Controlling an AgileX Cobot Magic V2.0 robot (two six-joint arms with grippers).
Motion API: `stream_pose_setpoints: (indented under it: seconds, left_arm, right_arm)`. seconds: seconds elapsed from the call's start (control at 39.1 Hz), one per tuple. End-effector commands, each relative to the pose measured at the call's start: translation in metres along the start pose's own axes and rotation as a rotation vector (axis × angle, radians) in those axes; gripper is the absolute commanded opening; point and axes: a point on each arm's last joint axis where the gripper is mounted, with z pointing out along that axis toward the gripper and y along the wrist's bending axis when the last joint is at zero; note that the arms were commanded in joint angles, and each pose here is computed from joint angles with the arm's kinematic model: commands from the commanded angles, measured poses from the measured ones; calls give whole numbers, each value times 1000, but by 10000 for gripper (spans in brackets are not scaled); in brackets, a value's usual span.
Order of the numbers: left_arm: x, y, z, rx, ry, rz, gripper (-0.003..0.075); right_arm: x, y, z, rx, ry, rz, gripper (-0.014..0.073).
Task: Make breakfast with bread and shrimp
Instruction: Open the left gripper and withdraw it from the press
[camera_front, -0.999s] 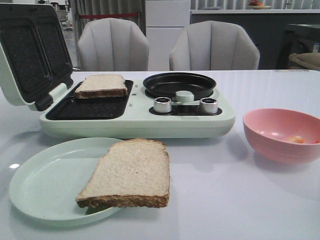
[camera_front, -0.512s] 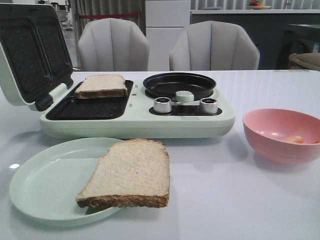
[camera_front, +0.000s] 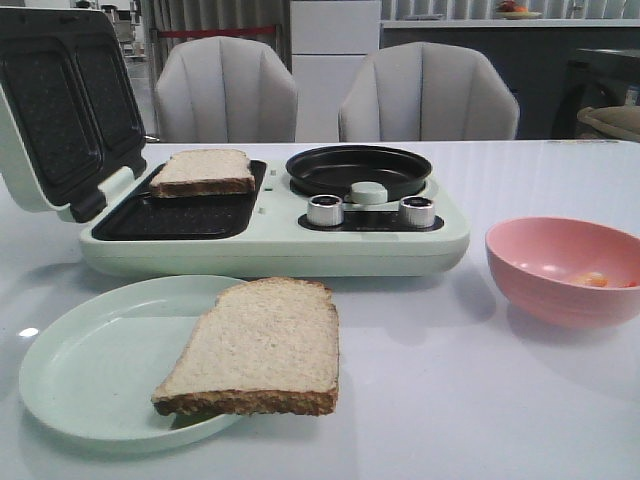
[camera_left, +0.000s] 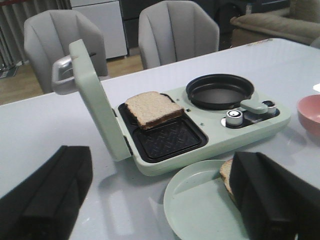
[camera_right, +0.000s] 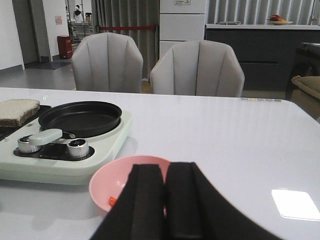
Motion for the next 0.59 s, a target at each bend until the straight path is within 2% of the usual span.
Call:
stream_pose_setpoints:
  seconds: [0.0,0.15,0.28,0.46,0.56]
  left_arm:
    - [-3,-2,-7,30,-135,-46,604]
    - [7,-2,-12,30,-218,-53,604]
    - [10,-3,-9,38,-220,-74,604]
    - [9,-4,-9,46,-225,-90,604]
    - [9,-4,-9,46,-227,-90,604]
  right_arm:
    - [-15,0,-3,0,-126,-23,161]
    - [-15,0,-3,0,-126,-23,161]
    - [-15,0,-3,0,-126,-23,161]
    - [-30,1,-6,-9,-274,-1,161]
    - [-53,2,-8,-12,-298,15,161]
